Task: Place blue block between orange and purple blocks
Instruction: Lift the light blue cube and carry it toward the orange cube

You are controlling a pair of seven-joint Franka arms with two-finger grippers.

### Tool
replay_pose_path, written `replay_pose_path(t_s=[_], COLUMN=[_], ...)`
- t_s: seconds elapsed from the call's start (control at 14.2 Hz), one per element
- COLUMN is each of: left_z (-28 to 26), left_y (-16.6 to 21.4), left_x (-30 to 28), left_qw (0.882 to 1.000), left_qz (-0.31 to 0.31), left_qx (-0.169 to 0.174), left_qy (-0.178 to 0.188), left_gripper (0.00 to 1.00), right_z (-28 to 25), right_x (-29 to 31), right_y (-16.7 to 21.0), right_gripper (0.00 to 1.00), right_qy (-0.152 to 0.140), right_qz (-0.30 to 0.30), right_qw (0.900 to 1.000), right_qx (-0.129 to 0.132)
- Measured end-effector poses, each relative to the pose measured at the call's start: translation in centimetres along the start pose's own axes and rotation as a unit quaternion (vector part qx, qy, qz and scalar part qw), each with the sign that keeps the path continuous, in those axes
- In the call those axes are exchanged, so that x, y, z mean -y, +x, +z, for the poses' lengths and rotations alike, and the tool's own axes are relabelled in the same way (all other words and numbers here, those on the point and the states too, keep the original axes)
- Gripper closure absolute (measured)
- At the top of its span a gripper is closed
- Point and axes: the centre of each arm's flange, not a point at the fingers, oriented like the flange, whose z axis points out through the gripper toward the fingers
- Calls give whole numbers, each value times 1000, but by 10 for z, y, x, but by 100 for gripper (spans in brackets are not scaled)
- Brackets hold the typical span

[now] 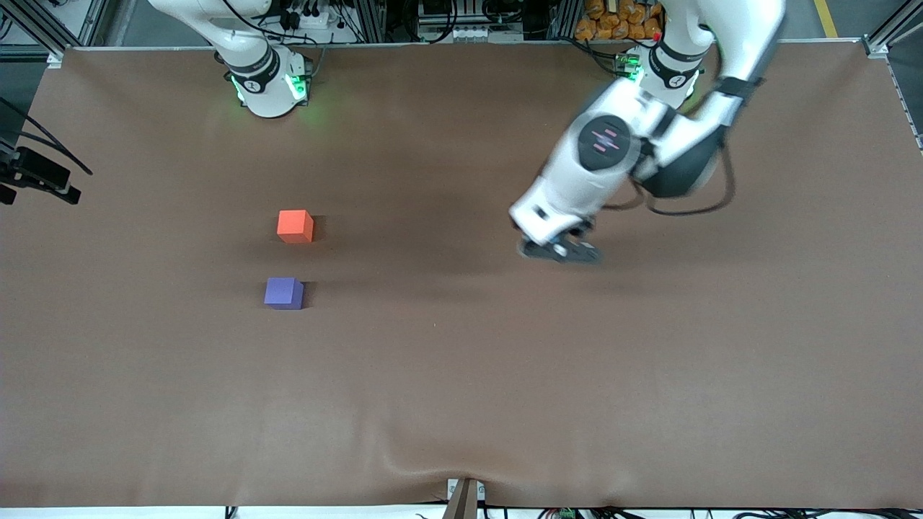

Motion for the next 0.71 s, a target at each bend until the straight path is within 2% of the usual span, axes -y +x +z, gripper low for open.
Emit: replay_pose_path(t_s=[0.21,0.35,0.57,0.71], left_z=[30,58,108,146], left_y=[-59,-82,-92,-99], left_x=[-92,-135,-181,-207], left_qw=[1000,999,998,996], left_qz=[-21,-29,-58,-78], left_qx=[20,29,12,-11], left_qy=[4,13,32,36], left_gripper=[45,45,45,45], right_z=[5,8,10,10], right_x=[3,4,4,4], right_y=[8,12,14,14], right_gripper=[0,0,0,0], right_qy=[-2,-2,-3,-4], right_qz=[-3,-4,-5,-4], right_qw=[1000,1000,1000,1000], right_qx=[-11,-16,-16,-19])
